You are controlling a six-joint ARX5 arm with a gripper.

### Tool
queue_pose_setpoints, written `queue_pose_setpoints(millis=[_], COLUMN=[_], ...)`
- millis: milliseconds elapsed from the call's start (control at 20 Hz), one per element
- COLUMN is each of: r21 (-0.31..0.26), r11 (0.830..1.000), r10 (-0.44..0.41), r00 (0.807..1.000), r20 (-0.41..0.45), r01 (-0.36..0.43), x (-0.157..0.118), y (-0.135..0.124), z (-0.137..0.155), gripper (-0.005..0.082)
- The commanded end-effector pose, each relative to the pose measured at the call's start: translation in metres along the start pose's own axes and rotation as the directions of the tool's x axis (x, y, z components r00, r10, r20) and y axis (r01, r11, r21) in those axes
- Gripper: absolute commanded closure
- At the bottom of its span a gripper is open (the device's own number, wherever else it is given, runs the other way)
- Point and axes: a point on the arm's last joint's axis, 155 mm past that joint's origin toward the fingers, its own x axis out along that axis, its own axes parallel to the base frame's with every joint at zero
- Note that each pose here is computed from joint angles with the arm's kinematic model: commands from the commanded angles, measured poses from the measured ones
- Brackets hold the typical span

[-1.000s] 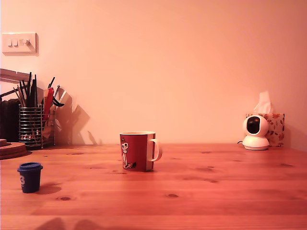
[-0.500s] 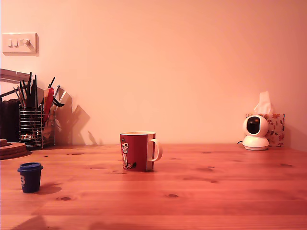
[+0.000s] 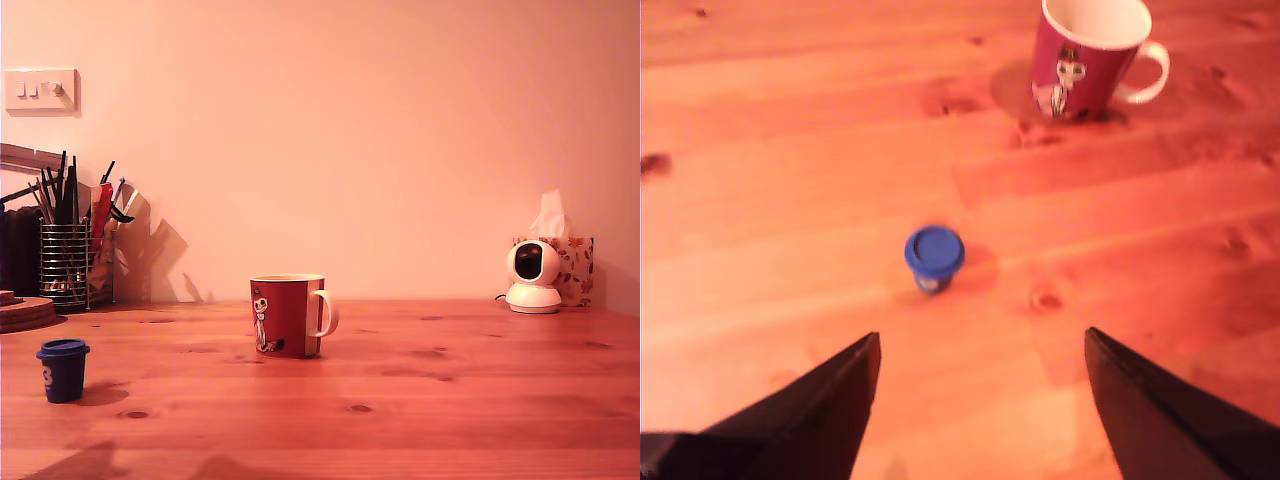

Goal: Pick up the coffee capsules on the table and drop them inside the coffee cup

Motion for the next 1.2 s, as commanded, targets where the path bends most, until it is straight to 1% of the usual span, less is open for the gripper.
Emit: queue_pose_setpoints(millis=[0, 100, 150, 250, 300, 450, 500, 650, 750, 850, 1000, 1050, 1150], r21=[-0.003, -0.021, -0.027, -0.055, -0.056, -0.040, -0.025, -0.006, -0.004, -0.002, 0.051, 0.054, 0.086], r11=[1.000, 1.000, 0.999, 0.998, 0.998, 0.999, 1.000, 1.000, 1.000, 1.000, 0.999, 0.998, 0.996], r10=[0.014, 0.023, 0.023, 0.023, 0.020, 0.004, 0.001, 0.004, -0.002, -0.006, -0.014, -0.013, -0.013], r00=[1.000, 1.000, 1.000, 1.000, 1.000, 1.000, 1.000, 0.999, 0.997, 0.998, 0.999, 1.000, 1.000], r20=[-0.015, 0.000, 0.005, 0.000, 0.004, 0.010, 0.017, 0.051, 0.077, 0.061, 0.040, 0.029, 0.025], r01=[-0.014, -0.023, -0.022, -0.023, -0.020, -0.004, -0.001, -0.004, 0.003, 0.006, 0.012, 0.012, 0.010], x=[0.009, 0.015, 0.018, 0.025, 0.027, 0.034, 0.035, 0.039, 0.045, 0.051, 0.061, 0.064, 0.069], y=[0.004, 0.006, 0.007, 0.009, 0.008, 0.005, 0.004, 0.004, 0.004, 0.004, 0.003, 0.003, 0.004], z=[-0.009, -0.009, -0.012, -0.020, -0.023, -0.030, -0.030, -0.027, -0.028, -0.037, -0.049, -0.054, -0.055], gripper=[0.0185, 0.0185, 0.0185, 0.0185, 0.0185, 0.0185, 0.0185, 0.0185, 0.0185, 0.0185, 0.0185, 0.0185, 0.0185])
